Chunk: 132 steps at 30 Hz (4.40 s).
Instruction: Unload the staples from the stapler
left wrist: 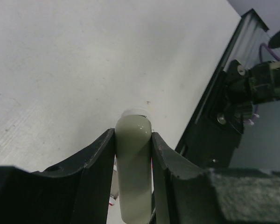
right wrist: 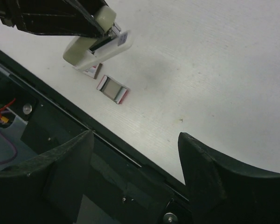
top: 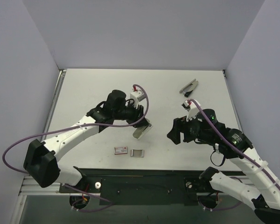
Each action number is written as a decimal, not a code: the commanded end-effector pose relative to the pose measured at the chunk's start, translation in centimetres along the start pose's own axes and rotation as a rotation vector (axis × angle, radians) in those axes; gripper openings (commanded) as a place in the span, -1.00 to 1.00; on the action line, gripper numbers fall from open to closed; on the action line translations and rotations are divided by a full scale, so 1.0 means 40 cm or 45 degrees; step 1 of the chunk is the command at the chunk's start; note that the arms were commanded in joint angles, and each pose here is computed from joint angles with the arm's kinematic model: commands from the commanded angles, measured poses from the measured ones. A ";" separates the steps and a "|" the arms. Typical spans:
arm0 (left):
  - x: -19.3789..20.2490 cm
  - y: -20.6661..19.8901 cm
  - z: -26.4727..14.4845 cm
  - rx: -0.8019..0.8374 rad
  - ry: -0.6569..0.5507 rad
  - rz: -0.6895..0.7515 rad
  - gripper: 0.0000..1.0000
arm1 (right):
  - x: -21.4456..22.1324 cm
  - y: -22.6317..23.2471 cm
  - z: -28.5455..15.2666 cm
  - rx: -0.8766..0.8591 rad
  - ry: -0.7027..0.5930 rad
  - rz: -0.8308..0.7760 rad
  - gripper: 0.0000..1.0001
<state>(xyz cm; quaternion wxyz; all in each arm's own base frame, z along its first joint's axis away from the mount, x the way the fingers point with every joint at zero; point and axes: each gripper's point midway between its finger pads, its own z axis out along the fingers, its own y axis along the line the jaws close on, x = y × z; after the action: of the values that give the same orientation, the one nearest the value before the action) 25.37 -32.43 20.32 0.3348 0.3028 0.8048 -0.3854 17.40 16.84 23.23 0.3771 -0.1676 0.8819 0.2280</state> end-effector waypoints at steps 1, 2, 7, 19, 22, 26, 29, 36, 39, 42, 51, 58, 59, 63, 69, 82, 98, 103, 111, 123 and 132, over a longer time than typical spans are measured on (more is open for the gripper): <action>0.003 -0.130 -0.073 0.287 -0.037 0.029 -1.00 | -0.024 0.074 -0.065 -0.206 -0.015 -0.106 0.33; 0.001 -0.143 -0.090 0.304 -0.052 0.037 -1.00 | -0.029 0.090 -0.071 -0.251 -0.011 -0.117 0.33; 0.032 -0.220 -0.149 0.506 -0.058 0.063 -1.00 | -0.053 0.162 -0.080 -0.432 -0.011 -0.207 0.30; 0.052 -0.334 -0.247 0.780 -0.080 0.138 -1.00 | -0.045 0.298 -0.051 -0.701 0.086 -0.413 0.26; 0.053 -0.341 -0.261 0.788 -0.099 0.148 -1.00 | -0.047 0.308 -0.042 -0.721 0.080 -0.418 0.23; 0.057 -0.351 -0.276 0.795 -0.102 0.162 -1.00 | -0.042 0.333 -0.044 -0.798 0.076 -0.412 0.20; 0.064 -0.356 -0.282 0.801 -0.098 0.168 -1.00 | -0.036 0.349 -0.045 -0.846 0.080 -0.402 0.18; 0.059 -0.366 -0.300 0.799 -0.125 0.179 -1.00 | -0.027 0.373 -0.035 -0.892 0.099 -0.398 0.10; 0.050 -0.371 -0.310 0.799 -0.143 0.190 -1.00 | -0.020 0.378 -0.033 -0.899 0.108 -0.403 0.08; 0.044 -0.377 -0.319 0.801 -0.157 0.198 -1.00 | -0.014 0.383 -0.028 -0.902 0.117 -0.401 0.07; 0.026 -0.392 -0.337 0.812 -0.197 0.212 -1.00 | -0.003 0.409 -0.019 -0.934 0.136 -0.412 -0.09; 0.018 -0.396 -0.339 0.808 -0.212 0.207 -1.00 | 0.005 0.423 -0.017 -0.956 0.146 -0.421 -0.33; 0.016 -0.397 -0.339 0.809 -0.214 0.206 -1.00 | 0.006 0.425 -0.014 -0.957 0.149 -0.422 -0.36; 0.002 -0.399 -0.341 0.789 -0.239 0.196 -1.00 | 0.014 0.431 -0.020 -0.978 0.155 -0.424 -0.64; -0.042 -0.398 -0.349 0.731 -0.327 0.182 -1.00 | 0.035 0.422 -0.036 -0.996 0.129 -0.386 -1.00; -0.130 -0.398 -0.394 0.624 -0.548 0.206 -1.00 | 0.138 0.377 -0.052 -0.986 0.106 -0.268 -1.00; -0.125 -0.357 -0.332 0.560 -0.505 0.177 -1.00 | 0.016 0.308 -0.043 -0.653 -0.046 -0.375 -0.29; -0.128 -0.314 -0.298 0.455 -0.493 0.139 -1.00 | -0.038 0.263 -0.038 -0.493 -0.101 -0.416 -0.10; -0.164 -0.234 -0.229 0.260 -0.475 0.049 -1.00 | -0.138 0.163 0.014 -0.256 -0.141 -0.282 -0.30; -0.232 -0.101 -0.151 0.202 -0.551 -0.132 -1.00 | -0.204 0.056 0.179 -0.061 -0.184 -0.016 -1.00; -0.246 -0.033 -0.100 0.246 -0.565 -0.252 -1.00 | -0.235 0.015 0.287 -0.129 -0.287 0.087 -1.00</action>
<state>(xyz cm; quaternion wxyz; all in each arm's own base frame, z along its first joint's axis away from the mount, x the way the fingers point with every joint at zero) 28.32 -31.22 27.10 0.4085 0.1551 0.7435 -0.5062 27.58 22.98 22.43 0.4254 -0.1442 0.8539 0.2628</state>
